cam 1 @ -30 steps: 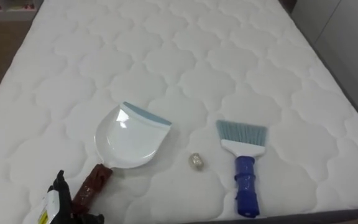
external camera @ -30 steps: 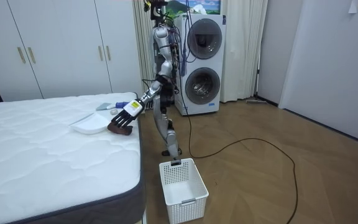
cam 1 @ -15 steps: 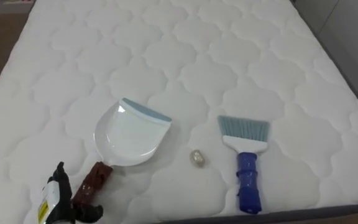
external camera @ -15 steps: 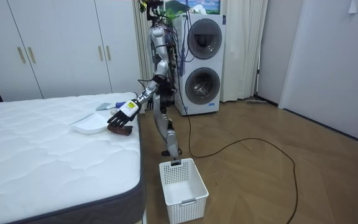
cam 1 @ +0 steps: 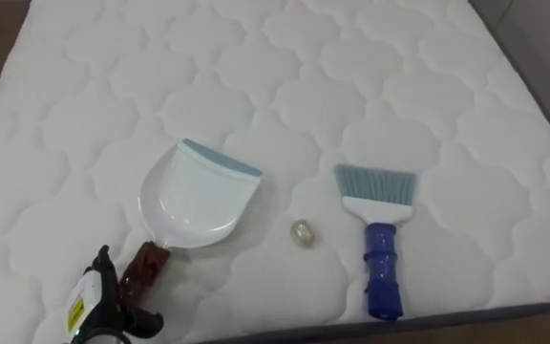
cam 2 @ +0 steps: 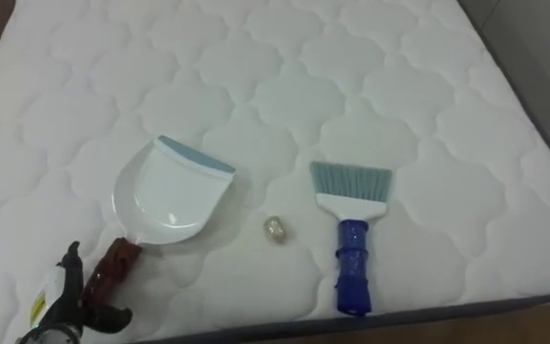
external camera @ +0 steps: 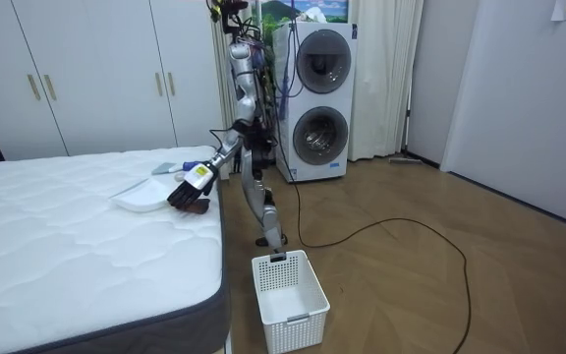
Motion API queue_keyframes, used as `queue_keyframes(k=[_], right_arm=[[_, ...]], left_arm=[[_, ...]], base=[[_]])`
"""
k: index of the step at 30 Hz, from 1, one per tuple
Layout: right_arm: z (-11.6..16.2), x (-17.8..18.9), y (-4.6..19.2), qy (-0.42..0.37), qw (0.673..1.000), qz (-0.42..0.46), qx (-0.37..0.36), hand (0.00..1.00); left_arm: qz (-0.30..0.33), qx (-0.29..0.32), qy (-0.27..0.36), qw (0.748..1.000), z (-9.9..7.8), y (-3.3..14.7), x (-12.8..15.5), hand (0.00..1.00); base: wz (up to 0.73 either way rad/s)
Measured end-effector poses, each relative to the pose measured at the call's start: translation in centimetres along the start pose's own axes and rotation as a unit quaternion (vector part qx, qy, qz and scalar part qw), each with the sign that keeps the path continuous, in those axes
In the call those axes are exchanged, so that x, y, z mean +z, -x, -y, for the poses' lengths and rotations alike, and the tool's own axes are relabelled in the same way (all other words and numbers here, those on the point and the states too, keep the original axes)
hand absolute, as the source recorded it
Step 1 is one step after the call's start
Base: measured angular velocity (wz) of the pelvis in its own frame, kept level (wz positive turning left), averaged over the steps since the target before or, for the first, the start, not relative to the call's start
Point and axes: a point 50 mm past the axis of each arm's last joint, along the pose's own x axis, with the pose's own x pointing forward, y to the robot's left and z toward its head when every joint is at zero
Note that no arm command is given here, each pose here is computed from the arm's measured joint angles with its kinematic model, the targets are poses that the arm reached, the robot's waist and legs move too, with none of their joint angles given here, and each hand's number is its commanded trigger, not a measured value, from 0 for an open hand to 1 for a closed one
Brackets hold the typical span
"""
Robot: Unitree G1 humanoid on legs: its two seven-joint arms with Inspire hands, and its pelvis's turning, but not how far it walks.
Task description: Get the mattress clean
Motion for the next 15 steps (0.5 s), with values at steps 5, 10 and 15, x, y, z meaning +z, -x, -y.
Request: queue_keyframes(k=[5, 10, 15], right_arm=[[0.1, 0.8, -0.1, 0.002, 1.0, 0.009, -0.002, 0.0], [0.3, 1.2, -0.2, 0.008, 1.0, 0.012, -0.008, 0.0], [0.2, 1.6, -0.3, 0.019, 1.0, 0.017, -0.011, 0.0]], left_arm=[[0.02, 0.002, 0.001, 1.0, -0.1, -0.6, 1.3, 0.0], [0.032, 0.007, 0.011, 0.999, -0.3, -1.5, 2.7, 0.0], [0.033, 0.007, 0.01, 0.999, -0.4, -1.6, 2.8, 0.0]], base=[[-0.01], [-0.05], [-0.03]])
